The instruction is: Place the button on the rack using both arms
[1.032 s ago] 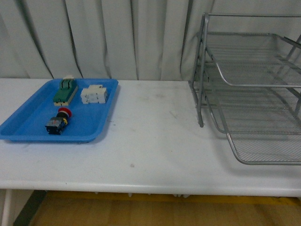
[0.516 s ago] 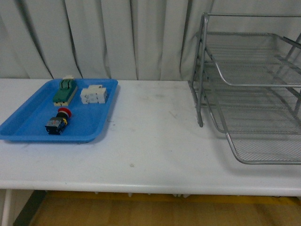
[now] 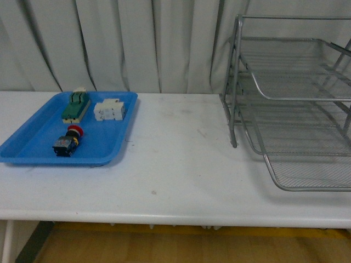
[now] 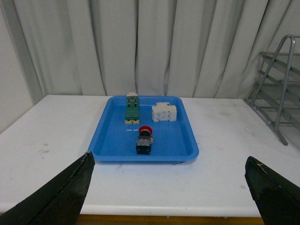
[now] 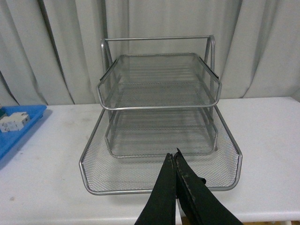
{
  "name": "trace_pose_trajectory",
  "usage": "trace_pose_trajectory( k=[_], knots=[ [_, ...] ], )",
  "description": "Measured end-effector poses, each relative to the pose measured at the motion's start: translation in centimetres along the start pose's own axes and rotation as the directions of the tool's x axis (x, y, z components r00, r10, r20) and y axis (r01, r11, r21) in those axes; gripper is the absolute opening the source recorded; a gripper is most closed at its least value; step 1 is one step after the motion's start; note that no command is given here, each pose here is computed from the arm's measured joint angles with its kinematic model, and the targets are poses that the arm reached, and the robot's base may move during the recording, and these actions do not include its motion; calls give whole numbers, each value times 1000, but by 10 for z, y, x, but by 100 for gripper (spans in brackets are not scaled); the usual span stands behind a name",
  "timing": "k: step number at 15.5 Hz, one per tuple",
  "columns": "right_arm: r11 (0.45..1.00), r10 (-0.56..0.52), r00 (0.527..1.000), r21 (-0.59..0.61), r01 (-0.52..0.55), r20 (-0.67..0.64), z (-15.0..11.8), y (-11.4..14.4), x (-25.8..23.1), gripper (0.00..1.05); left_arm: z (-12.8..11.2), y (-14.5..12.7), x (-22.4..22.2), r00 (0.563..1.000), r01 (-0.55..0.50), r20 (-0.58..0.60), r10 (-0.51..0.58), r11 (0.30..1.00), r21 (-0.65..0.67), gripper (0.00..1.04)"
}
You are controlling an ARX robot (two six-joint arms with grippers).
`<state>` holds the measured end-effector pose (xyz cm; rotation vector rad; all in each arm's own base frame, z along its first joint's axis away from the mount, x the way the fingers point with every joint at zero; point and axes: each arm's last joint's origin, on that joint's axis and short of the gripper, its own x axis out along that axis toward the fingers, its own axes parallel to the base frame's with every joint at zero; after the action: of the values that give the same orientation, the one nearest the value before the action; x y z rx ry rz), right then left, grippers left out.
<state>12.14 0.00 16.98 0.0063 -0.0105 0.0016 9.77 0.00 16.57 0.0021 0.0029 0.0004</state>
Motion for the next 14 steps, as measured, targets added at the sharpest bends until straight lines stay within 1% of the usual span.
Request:
trace_pose_trajectory(
  k=[7, 9, 10, 11, 12, 13, 14],
  knots=[
    [1000, 0, 1000, 0, 0, 2, 0, 0, -13, 2, 0, 0, 0, 1000, 0, 0, 0, 1000, 0, 98],
    [1000, 0, 999, 0, 0, -48, -6, 0, -22, 2, 0, 0, 0, 1000, 0, 0, 0, 1000, 0, 98],
    [1000, -1, 1000, -1, 1, 8, -2, 0, -24, 2, 0, 0, 0, 1000, 0, -1, 0, 1000, 0, 98],
    [1000, -2, 1000, 0, 2, 2, -2, 0, -24, 2, 0, 0, 0, 1000, 0, 1, 0, 1000, 0, 98],
    [1000, -2, 1000, -2, 2, -15, -4, 0, -24, 5, 0, 0, 0, 1000, 0, 0, 0, 1000, 0, 98],
    [1000, -2, 1000, -2, 2, -5, -3, 0, -24, 17, 0, 0, 0, 1000, -1, -2, 1, 1000, 0, 98],
    [1000, -2, 1000, -2, 2, -9, -3, 0, -24, 28, -2, -3, 1, 982, -81, -170, 80, 997, 3, 98]
  ],
)
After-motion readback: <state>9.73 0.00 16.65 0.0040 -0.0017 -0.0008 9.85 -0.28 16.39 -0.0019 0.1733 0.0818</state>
